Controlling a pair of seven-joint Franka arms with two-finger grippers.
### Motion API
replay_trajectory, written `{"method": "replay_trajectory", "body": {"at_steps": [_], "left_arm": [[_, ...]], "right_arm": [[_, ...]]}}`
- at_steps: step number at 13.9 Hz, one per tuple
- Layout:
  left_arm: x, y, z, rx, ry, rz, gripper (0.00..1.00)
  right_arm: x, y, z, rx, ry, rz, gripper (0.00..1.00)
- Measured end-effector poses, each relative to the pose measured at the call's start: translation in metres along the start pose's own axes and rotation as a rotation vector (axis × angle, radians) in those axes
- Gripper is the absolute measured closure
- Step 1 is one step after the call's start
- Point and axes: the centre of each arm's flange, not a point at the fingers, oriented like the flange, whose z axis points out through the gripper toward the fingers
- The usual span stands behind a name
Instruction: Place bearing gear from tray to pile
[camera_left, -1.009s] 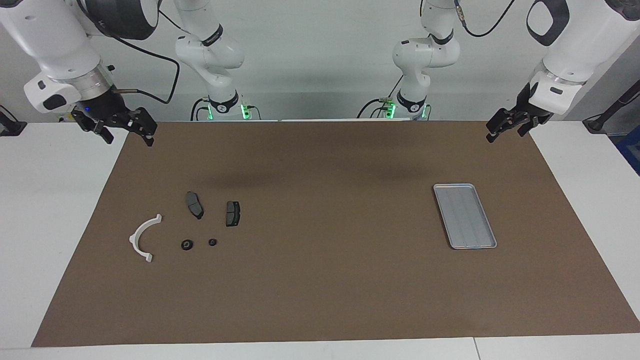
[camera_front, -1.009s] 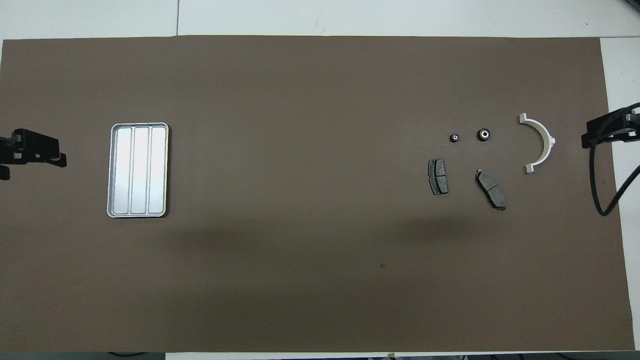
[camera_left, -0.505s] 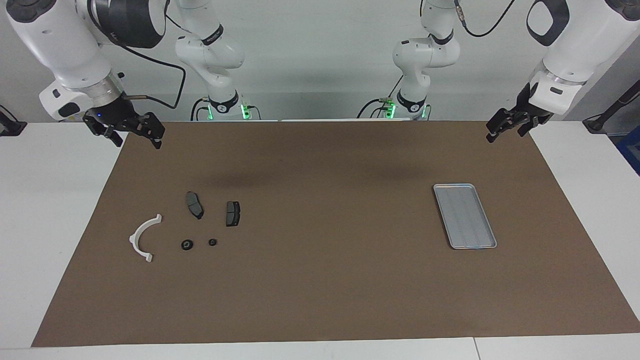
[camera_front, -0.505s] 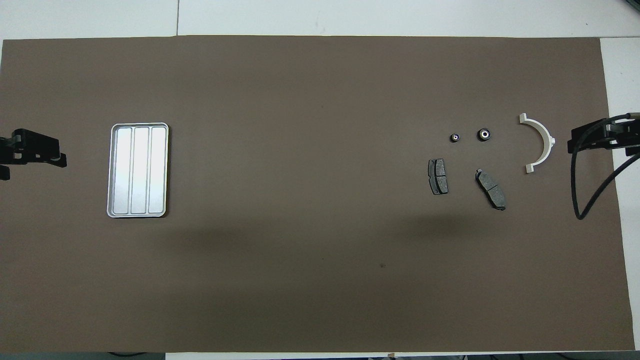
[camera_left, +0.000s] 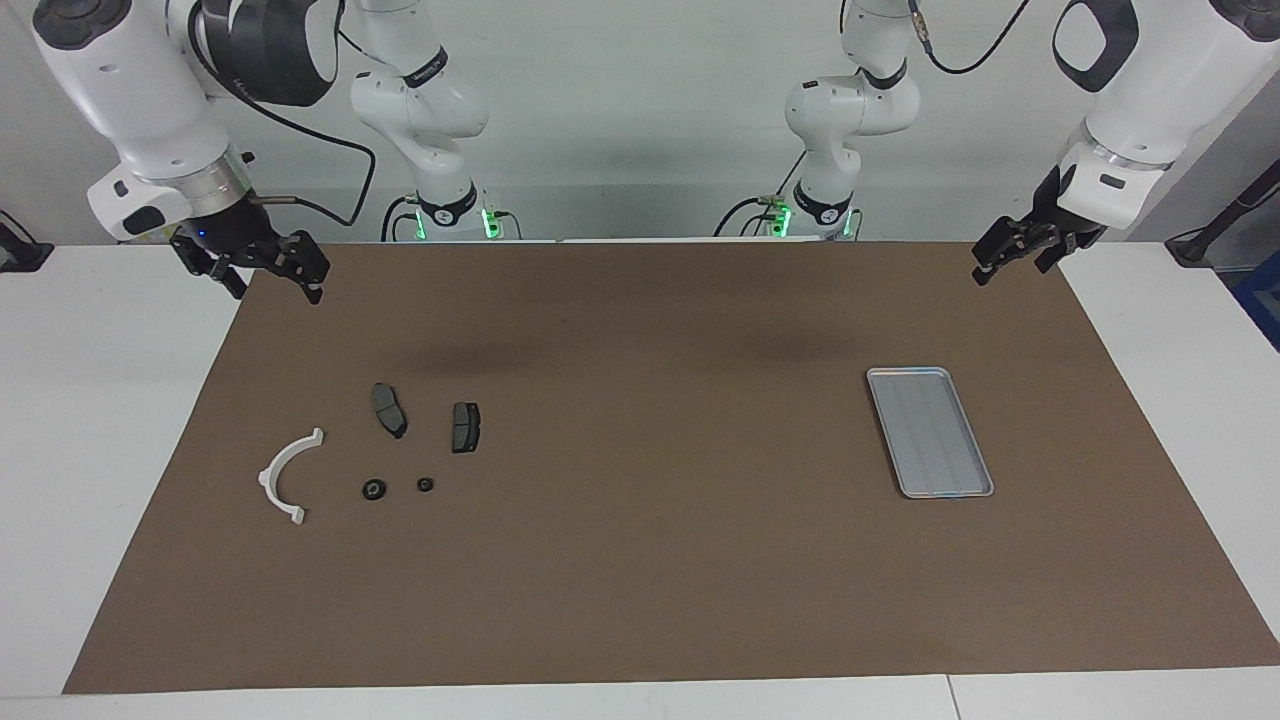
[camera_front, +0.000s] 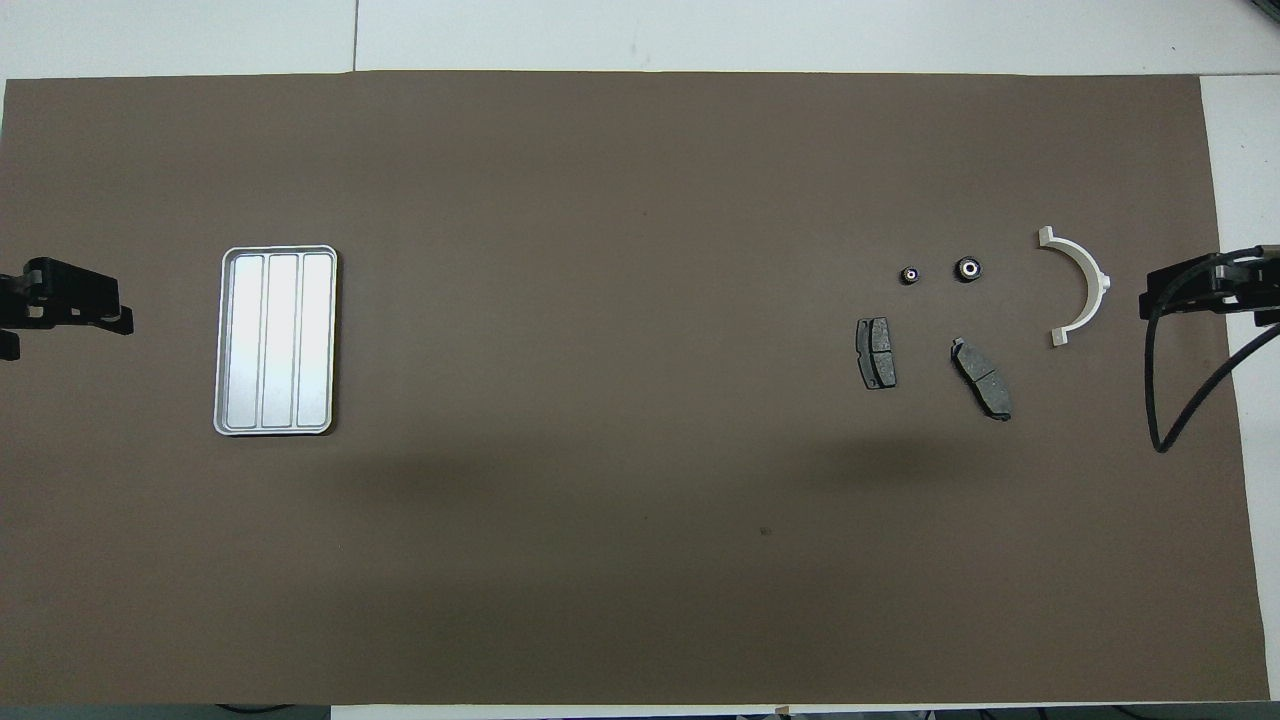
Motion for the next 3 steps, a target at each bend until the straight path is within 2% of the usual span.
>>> {"method": "replay_trajectory", "body": {"at_steps": [3], "left_arm": [[0.0000,0.0000,0.0000,0.000,0.000,0.000,0.00]], "right_arm": [[-0.0001,0.0005,0.0004,0.000,-0.001,0.001,0.00]]}}
